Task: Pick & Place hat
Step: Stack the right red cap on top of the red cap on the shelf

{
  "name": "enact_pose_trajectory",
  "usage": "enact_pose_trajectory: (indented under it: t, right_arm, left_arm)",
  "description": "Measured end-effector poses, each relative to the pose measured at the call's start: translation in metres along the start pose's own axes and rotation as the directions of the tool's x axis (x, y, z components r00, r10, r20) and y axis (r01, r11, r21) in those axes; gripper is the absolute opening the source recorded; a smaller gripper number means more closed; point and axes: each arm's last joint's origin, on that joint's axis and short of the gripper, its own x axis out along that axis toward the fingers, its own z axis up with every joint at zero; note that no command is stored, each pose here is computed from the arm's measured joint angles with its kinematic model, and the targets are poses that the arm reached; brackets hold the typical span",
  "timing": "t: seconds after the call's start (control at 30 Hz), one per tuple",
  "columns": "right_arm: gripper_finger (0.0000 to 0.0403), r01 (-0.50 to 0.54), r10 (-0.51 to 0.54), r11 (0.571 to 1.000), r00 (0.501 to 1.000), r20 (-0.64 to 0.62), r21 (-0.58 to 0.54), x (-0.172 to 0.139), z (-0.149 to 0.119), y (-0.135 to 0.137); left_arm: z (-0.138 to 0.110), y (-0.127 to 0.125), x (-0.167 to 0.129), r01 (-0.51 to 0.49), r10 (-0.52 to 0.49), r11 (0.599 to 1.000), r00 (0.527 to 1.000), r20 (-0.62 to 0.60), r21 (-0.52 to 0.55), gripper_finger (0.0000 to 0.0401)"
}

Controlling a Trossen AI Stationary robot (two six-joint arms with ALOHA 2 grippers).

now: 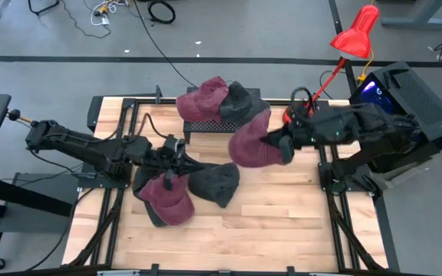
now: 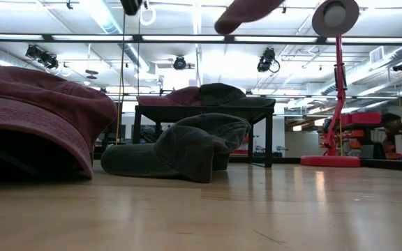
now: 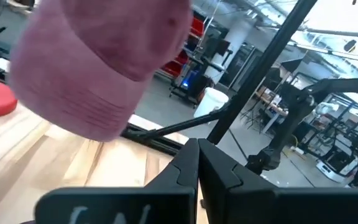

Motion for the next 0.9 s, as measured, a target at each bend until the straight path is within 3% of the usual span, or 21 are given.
enact_pose_trajectory:
  t: [0.2, 0.47, 0.9]
  right_arm:
    - [0.0046, 0.016, -0.016, 1.000, 0.996, 0.088, -0.008, 0.007, 0.026, -0.016]
    - [0.0046, -0.012, 0.009, 1.000, 0.967, 0.253, 0.012, 0.015, 0.062, -0.033]
    - [0.0046, -0.132, 0.117, 0.991, 0.920, 0.373, 0.013, 0.081, 0.111, -0.061]
  left_arm:
    - [0.017, -0.007, -0.023, 0.008, -0.010, 1.000, 0.998, 0.062, 0.027, 0.0004]
    - [0.027, -0.008, -0.054, -0.056, 0.054, 0.998, 0.997, 0.057, 0.030, 0.0005]
    - [0.028, -0.006, -0.074, -0.097, 0.097, 0.992, 0.995, 0.010, 0.076, 0.0005]
